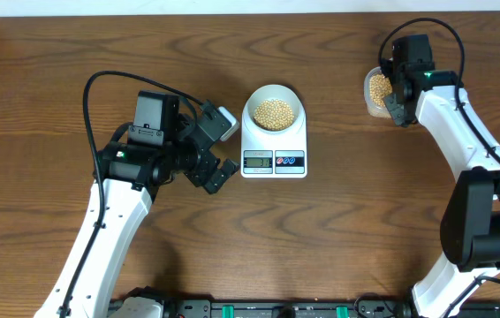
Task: Scoop item into bowl and weigh 50g on scale
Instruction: 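Lower the red scoop into the soybeans in the tub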
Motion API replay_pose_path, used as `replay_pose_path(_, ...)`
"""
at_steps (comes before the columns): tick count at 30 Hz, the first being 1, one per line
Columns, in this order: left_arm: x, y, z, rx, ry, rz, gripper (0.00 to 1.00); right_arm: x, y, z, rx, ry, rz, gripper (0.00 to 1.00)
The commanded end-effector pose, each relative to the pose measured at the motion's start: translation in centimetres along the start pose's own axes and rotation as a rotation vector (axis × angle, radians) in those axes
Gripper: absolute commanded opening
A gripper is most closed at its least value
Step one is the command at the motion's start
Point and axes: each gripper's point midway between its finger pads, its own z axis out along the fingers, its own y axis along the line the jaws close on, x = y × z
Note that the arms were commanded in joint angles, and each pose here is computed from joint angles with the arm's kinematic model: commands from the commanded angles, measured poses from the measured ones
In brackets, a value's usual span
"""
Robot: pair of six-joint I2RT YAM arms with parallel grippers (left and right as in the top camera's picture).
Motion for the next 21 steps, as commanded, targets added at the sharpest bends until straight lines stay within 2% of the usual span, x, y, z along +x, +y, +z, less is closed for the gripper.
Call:
replay_pose_path(1, -0.7, 0.2, -0.3, -0.002, -0.018, 0.02, 1.0, -0.4, 1.7, 0.2, -0.089, -0.017, -0.014, 0.01)
replay_pose_path(10, -0.7, 0.2, -0.3, -0.002, -0.018, 0.02, 1.0, -1.2, 5.2, -0.5, -0.297, -0.063, 0.051, 0.01)
replay_pose_path(21, -0.7, 0.2, -0.3, -0.002, -0.018, 0.02, 1.0, -1.8, 6.8, -1.5, -0.598, -0.108, 0.275, 0.01)
